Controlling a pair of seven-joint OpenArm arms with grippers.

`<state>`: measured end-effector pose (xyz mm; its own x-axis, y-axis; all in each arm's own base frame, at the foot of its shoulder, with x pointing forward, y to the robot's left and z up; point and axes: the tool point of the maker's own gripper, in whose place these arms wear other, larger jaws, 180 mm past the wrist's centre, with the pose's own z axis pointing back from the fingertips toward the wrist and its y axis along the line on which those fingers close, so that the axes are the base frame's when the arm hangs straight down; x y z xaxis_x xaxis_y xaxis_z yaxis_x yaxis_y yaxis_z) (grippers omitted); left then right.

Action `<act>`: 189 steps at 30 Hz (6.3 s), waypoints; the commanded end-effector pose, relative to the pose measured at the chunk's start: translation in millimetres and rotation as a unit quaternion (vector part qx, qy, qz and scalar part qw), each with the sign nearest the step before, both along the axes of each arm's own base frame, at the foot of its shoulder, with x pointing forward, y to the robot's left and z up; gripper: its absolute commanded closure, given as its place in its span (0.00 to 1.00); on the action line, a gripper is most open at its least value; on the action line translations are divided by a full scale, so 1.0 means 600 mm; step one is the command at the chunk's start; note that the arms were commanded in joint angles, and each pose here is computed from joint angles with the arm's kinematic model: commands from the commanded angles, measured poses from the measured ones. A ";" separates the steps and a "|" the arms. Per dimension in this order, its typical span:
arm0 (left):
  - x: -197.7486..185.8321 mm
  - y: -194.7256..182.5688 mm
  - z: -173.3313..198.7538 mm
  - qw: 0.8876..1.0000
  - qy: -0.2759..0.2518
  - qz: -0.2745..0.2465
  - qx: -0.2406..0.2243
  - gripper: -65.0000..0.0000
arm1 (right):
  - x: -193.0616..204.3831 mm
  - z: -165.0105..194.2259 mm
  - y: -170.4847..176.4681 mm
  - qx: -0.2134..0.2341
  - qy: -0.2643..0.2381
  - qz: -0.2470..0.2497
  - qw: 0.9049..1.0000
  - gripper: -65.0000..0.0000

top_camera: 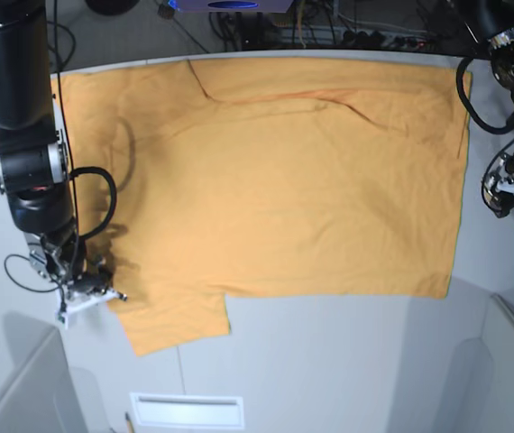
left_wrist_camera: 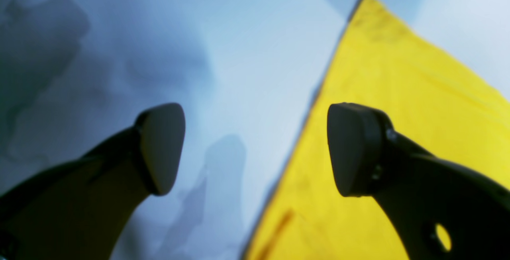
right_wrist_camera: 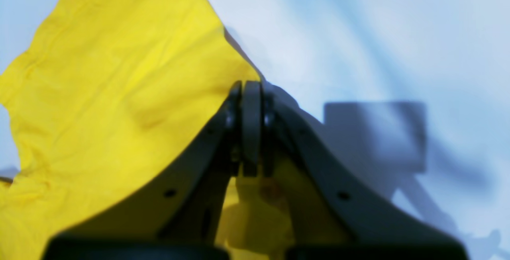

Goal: Fold the T-shirt properly
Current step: 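Move both grippers to the hem corners and grasp them, then fold the hem up over the body toward the collar with both grippers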

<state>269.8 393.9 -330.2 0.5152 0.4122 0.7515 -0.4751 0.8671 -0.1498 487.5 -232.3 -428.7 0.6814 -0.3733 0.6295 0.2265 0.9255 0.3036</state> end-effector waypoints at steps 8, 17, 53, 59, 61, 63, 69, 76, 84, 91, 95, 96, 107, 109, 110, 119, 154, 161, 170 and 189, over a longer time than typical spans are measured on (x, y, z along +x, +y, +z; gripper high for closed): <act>0.162 0.036 0.015 0.999 -0.011 -0.008 -0.034 0.17 | 0.030 0.038 -0.009 -0.003 -0.027 -0.005 1.000 1.00; 0.300 0.029 -0.024 0.997 0.047 -0.045 0.038 0.17 | 0.030 0.037 -0.010 -0.004 -0.026 -0.005 1.000 1.00; 0.317 -0.153 -0.164 0.983 0.104 -0.152 -0.001 0.45 | 0.016 0.022 -0.008 0.001 -0.012 -0.002 1.000 1.00; 0.327 -0.158 -0.152 0.983 0.090 -0.160 0.006 1.00 | 0.014 0.018 -0.007 -0.003 -0.027 -0.004 1.000 1.00; 0.331 -0.162 -0.145 0.983 0.082 -0.166 0.009 1.00 | 0.016 0.019 0.002 -0.001 -0.036 0.003 0.999 1.00; 0.332 -0.169 -0.137 0.981 0.083 -0.174 0.007 1.00 | 0.021 0.027 0.009 0.002 -0.047 0.009 0.999 1.00; 0.337 -0.175 -0.098 0.984 0.053 -0.172 -0.009 1.00 | 0.032 0.047 0.006 -0.001 -0.069 0.016 0.998 1.00; 0.329 -0.179 -0.063 0.983 0.035 -0.180 -0.008 1.00 | 0.034 0.051 0.002 -0.004 -0.072 0.016 0.997 1.00; 0.306 -0.177 -0.047 0.983 0.023 -0.182 -0.002 1.00 | 0.025 0.089 -0.009 0.006 -0.126 0.026 0.992 1.00; 0.302 -0.187 -0.026 0.981 0.014 -0.194 0.009 1.00 | 0.006 0.116 -0.026 0.035 -0.132 0.019 0.990 1.00; 0.293 -0.193 -0.001 0.982 -0.002 -0.188 0.023 1.00 | -0.010 0.122 -0.026 0.040 -0.135 0.022 0.990 1.00; 0.288 -0.196 0.001 0.981 -0.005 -0.190 0.027 1.00 | -0.015 0.122 -0.035 0.043 -0.133 0.009 0.990 1.00; 0.221 -0.178 0.034 0.983 -0.038 -0.171 0.048 1.00 | -0.067 0.146 -0.050 0.067 -0.134 -0.003 0.989 1.00; 0.207 -0.178 0.037 0.984 -0.026 -0.173 0.046 1.00 | -0.075 0.148 -0.049 0.069 -0.134 -0.001 0.989 1.00; 0.204 -0.179 0.039 0.983 -0.023 -0.174 0.046 1.00 | -0.077 0.148 -0.047 0.069 -0.133 0.002 0.989 1.00; 0.165 -0.208 0.073 0.975 -0.044 -0.202 0.078 1.00 | -0.130 0.151 -0.040 0.099 -0.134 -0.010 0.986 1.00; 0.056 -0.229 0.066 0.970 -0.007 -0.225 0.097 1.00 | -0.324 0.211 -0.063 0.151 -0.127 -0.047 0.979 1.00; 0.048 -0.230 0.059 0.969 0.000 -0.226 0.095 1.00 | -0.347 0.222 -0.061 0.130 -0.126 -0.040 0.983 1.00; 0.025 -0.230 0.038 0.969 0.021 -0.229 0.092 1.00 | -0.382 0.189 -0.055 0.133 -0.083 -0.036 0.987 1.00; -0.043 -0.184 0.012 0.965 0.068 -0.229 0.108 1.00 | -0.438 0.169 -0.049 0.114 -0.045 -0.030 0.992 1.00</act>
